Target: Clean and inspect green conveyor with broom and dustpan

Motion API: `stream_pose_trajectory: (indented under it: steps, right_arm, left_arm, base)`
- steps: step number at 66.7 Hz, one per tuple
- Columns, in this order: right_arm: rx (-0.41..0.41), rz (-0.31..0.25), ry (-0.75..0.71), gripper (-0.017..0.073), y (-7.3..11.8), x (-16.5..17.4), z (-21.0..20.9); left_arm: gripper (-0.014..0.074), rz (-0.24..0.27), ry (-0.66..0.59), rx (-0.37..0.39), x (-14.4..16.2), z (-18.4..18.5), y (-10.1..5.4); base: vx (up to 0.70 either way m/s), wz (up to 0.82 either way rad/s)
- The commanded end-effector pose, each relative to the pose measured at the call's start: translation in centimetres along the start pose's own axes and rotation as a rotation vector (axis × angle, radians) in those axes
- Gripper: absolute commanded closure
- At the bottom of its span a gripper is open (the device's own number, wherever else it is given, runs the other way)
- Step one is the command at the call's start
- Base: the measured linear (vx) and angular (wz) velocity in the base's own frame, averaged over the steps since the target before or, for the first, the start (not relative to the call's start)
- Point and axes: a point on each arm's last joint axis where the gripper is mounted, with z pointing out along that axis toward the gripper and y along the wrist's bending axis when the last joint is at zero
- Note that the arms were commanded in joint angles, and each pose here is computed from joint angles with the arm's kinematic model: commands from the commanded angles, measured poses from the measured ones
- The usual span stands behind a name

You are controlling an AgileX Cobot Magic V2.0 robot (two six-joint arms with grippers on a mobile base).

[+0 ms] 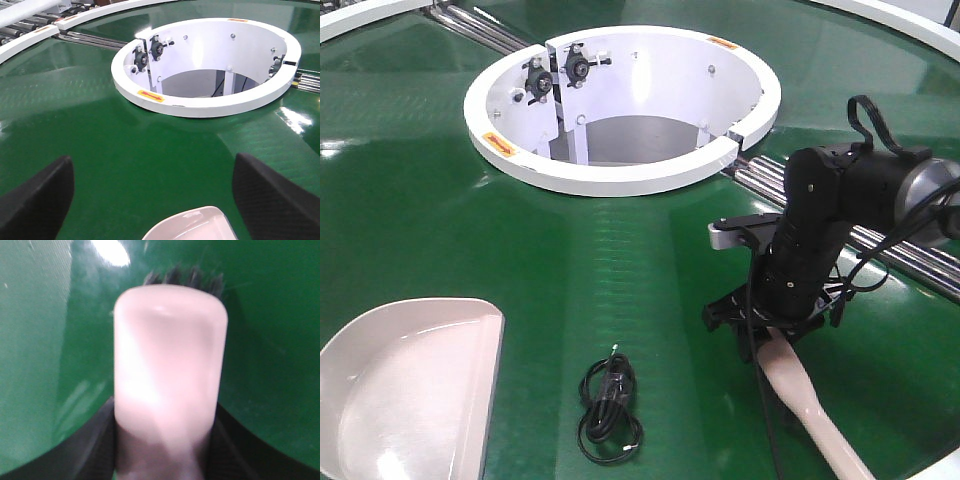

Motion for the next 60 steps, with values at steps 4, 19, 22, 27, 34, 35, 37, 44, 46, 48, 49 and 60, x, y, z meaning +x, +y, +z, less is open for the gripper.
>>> stream_pose_trajectory:
  steps: [4,19,22,27,34,35,37,44,46,48,49,60]
  right_arm:
    - [-0.003,-0.005,-0.055,0.0565,0.2,0.3,-2.4]
    - [-0.004,-0.005,-0.055,0.0565,0.2,0.3,-2.4]
    - [-0.004,-0.005,-0.055,0.0565,0.2,0.3,-2.4]
    - [-0.004,-0.005,-0.055,0.0565,0.2,0.3,-2.4]
    - [-0.003,-0.005,-0.055,0.0564,0.2,0.3,-2.4]
    - [-0.003,-0.005,-0.055,0.0564,0.2,0.3,-2.4]
    - [-0.003,-0.005,-0.055,0.0564,0.2,0.3,-2.4]
    - [-0.003,-0.005,-0.054,0.0564,0.2,0.3,-2.4]
    - [-0.003,-0.005,-0.054,0.0564,0.2,0.3,-2.4]
    - [-0.003,-0.005,-0.054,0.0564,0.2,0.3,-2.4]
    - [-0.003,-0.005,-0.054,0.0564,0.2,0.3,-2.4]
    - [-0.003,-0.005,-0.054,0.0564,0.2,0.3,-2.4]
  left_arm:
    - [0.0001,-0.010,-0.099,-0.020,-1.6,-0.5,0.2]
    - [0.0003,0.214,-0.075,-0.062,-1.5,-0.5,0.5]
    - [0.0003,0.347,-0.051,-0.083,-1.3,-0.5,0.7]
    - [0.0003,0.655,0.028,-0.115,-0.8,-0.5,1.1]
    - [0.0004,1.063,0.153,-0.129,-0.2,-0.6,1.7]
    - [0.0004,1.109,0.166,-0.131,-0.1,-0.6,1.7]
    - [0.0004,1.207,0.190,-0.135,-0.1,-0.7,1.9]
    - [0.0004,1.441,0.244,-0.176,-0.2,-0.8,2.5]
    - [0.0004,1.486,0.250,-0.191,-0.3,-0.8,2.6]
    - [0.0004,1.517,0.252,-0.208,-0.4,-0.8,2.7]
    - [0.0004,1.537,0.255,-0.220,-0.5,-0.9,2.8]
    - [0.0004,1.591,0.265,-0.253,-0.7,-1.0,3.0]
  base:
    - [0.00,0.00]
    - [0.00,0.00]
    - [0.00,0.00]
    - [0.00,0.00]
    - [0.00,0.00]
    - [0.00,0.00]
    - [0.00,0.00]
    - [0.00,0.00]
    - [0.00,0.00]
    - [0.00,0.00]
    - [0.00,0.00]
    - [0.00,0.00]
